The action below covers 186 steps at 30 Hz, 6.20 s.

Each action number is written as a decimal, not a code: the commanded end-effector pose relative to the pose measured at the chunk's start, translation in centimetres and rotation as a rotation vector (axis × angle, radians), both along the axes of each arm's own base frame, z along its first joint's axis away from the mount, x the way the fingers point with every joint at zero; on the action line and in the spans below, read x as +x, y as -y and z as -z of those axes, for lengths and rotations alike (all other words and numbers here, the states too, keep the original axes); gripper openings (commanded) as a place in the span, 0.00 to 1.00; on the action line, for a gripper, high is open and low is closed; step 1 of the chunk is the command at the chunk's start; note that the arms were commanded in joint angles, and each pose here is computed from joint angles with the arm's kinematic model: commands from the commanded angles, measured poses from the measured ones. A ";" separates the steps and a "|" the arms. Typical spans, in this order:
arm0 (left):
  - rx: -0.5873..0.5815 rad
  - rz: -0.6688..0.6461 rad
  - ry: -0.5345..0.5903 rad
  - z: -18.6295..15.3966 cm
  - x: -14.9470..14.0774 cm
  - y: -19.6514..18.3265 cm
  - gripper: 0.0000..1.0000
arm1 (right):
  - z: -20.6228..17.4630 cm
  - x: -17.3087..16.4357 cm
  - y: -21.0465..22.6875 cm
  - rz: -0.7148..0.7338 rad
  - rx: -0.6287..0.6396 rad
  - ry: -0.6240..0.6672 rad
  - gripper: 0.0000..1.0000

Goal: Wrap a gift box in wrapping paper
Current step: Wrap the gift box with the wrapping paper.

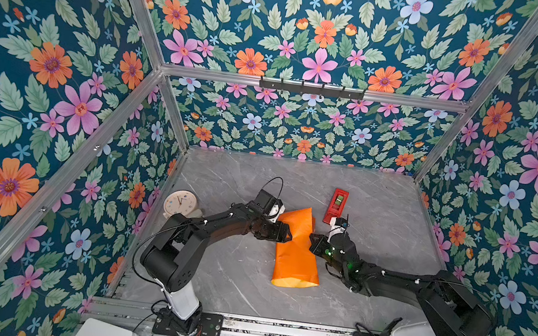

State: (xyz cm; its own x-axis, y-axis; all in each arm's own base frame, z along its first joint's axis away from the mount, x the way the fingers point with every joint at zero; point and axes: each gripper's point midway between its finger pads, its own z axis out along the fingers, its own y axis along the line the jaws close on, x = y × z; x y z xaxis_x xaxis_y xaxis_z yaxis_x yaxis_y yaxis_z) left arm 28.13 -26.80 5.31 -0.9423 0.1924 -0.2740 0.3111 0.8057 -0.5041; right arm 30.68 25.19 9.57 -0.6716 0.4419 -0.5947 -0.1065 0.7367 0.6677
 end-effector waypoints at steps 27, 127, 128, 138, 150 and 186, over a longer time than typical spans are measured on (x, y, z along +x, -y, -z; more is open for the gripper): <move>0.235 -0.018 -0.088 3.7 -2.3 -4.2 0.80 | 2.1 -0.8 1.3 -0.009 -0.119 -0.028 0.00; 0.229 -0.019 -0.086 3.8 -2.1 -4.0 0.80 | -3.2 -2.8 -1.1 -0.269 -0.385 -0.328 0.57; 0.229 -0.019 -0.085 3.7 -2.1 -4.0 0.79 | -3.0 -2.7 -1.1 -0.268 -0.388 -0.333 0.57; 0.228 -0.018 -0.084 3.7 -2.1 -3.9 0.80 | -1.8 -2.3 -1.4 -0.267 -0.403 -0.354 0.57; 0.228 -0.017 -0.086 3.7 -2.2 -4.0 0.79 | -0.9 -2.0 -1.3 -0.264 -0.409 -0.366 0.57; 0.235 -0.013 -0.088 3.8 -2.3 -4.1 0.79 | -0.1 -1.7 -1.4 -0.281 -0.442 -0.389 0.60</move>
